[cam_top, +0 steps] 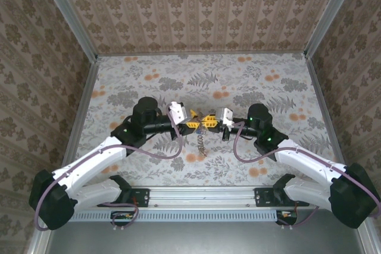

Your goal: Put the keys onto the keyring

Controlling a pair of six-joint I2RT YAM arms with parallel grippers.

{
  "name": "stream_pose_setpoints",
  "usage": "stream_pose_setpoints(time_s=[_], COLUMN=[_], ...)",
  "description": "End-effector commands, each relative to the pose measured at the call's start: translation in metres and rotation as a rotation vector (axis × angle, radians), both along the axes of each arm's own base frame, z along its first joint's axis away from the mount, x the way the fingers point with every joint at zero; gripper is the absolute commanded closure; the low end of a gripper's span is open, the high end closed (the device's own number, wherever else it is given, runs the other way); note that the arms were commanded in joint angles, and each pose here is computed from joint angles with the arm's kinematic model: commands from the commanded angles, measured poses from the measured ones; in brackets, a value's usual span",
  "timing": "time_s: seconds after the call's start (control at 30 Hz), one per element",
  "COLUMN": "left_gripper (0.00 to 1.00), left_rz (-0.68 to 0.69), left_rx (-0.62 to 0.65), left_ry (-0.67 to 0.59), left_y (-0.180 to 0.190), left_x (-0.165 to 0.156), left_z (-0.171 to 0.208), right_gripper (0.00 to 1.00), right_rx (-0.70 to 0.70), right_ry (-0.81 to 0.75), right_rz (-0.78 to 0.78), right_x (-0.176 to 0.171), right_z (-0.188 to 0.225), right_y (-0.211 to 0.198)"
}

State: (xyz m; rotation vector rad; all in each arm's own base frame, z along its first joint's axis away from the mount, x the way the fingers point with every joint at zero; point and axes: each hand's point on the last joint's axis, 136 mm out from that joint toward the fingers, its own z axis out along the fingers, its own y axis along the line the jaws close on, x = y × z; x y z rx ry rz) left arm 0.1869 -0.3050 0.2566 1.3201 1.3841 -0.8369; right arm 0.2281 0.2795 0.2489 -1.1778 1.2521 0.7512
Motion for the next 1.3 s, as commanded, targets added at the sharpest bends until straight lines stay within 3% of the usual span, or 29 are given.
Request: stream_pose_setpoints(time_s=[0.0, 0.13, 0.3, 0.9, 1.27], left_gripper=[0.71, 0.8, 0.82, 0.74, 0.75], left_rz=[-0.036, -0.09, -0.125, -0.043, -0.138], left_rx=[-0.044, -0.023, -0.005, 0.009, 0.013], left_ry=[-0.079, -0.056, -0.035, -0.038, 0.012], left_y=[0.004, 0.003, 0.001, 0.007, 0.001], left_x=[-0.007, -0.016, -0.02, -0.004, -0.018], left_z=[0.029, 0.022, 0.014, 0.016, 0.008], right_gripper=[1.0, 1.0, 1.0, 1.0, 1.0], right_rx=[0.024, 0.03, 0.045, 0.051, 0.067], right_ry=[-0.06, -0.063, -0.061, -0.055, -0.061], right_rz=[0.038, 0.042, 0.039, 0.082, 0.08], right_x=[-0.004, -0.004, -0.003, -0.01, -0.009], right_z=[0.019, 0.02, 0.023, 0.024, 0.03], right_y=[0.004, 0.005, 0.005, 0.007, 0.008])
